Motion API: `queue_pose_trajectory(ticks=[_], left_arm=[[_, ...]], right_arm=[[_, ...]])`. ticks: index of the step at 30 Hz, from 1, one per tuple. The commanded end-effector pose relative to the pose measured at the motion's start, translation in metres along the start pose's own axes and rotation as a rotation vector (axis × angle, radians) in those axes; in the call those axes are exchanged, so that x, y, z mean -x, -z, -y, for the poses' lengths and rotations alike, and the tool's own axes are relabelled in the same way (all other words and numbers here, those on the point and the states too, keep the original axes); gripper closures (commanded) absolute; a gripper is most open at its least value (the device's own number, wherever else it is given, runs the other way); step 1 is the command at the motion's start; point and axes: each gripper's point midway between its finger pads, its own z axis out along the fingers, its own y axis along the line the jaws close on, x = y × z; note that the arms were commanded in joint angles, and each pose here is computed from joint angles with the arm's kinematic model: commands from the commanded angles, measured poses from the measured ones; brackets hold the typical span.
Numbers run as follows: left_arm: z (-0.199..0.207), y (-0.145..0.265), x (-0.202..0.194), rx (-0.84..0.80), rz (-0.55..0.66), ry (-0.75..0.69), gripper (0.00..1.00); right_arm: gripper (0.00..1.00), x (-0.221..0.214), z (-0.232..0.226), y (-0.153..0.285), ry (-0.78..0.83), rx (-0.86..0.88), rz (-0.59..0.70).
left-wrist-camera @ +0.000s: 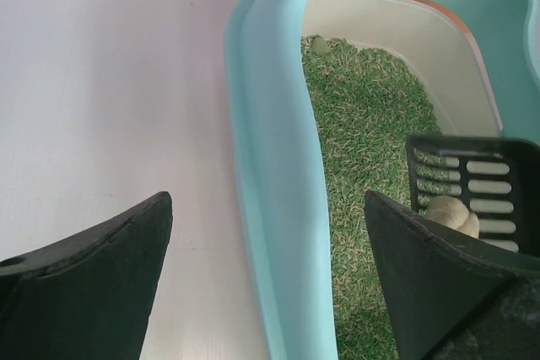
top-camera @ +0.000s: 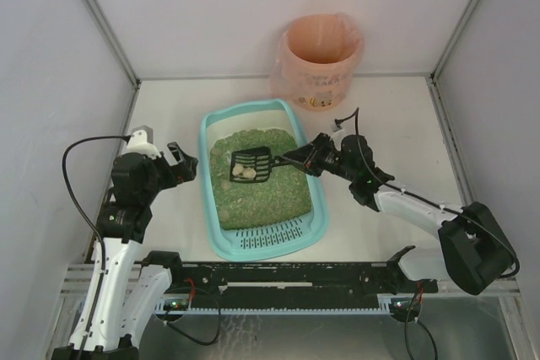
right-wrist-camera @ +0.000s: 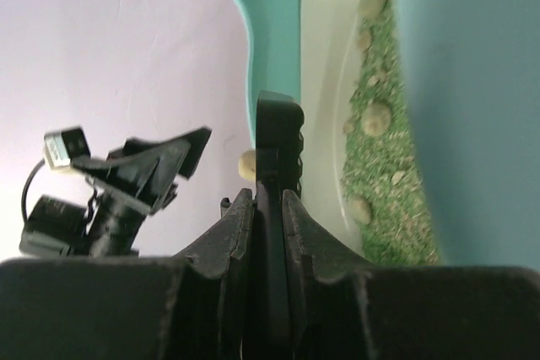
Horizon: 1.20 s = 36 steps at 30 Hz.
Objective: Clean the litter box
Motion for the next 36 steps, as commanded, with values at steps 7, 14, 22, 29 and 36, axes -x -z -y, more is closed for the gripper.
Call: queue_pose_trajectory(ticks=[7,14,22,29,36], left_arm=[[0.004,-0.004,0.002,-0.032,0.007,0.002,0.02],[0.003,-0.003,0.002,-0.030,0.011,0.003,0.02],[0.002,-0.005,0.000,-0.027,-0.003,0.005,0.03],[0.002,-0.003,0.002,-0.024,0.006,0.007,0.03],[0.001,-0.001,0.004,-0.024,0.015,0.010,0.03]], right_arm=[[1.00,0.003,-0.045,-0.001,0.064,0.126,-0.016],[1.00,0.029,-0.053,0.012,0.046,0.117,0.062],[1.00,0.085,-0.096,0.026,0.098,0.071,0.223],[1.00,0.170,-0.124,0.056,0.136,0.001,0.577],[1.00,0.269,-0.133,0.083,0.237,-0.094,0.923]])
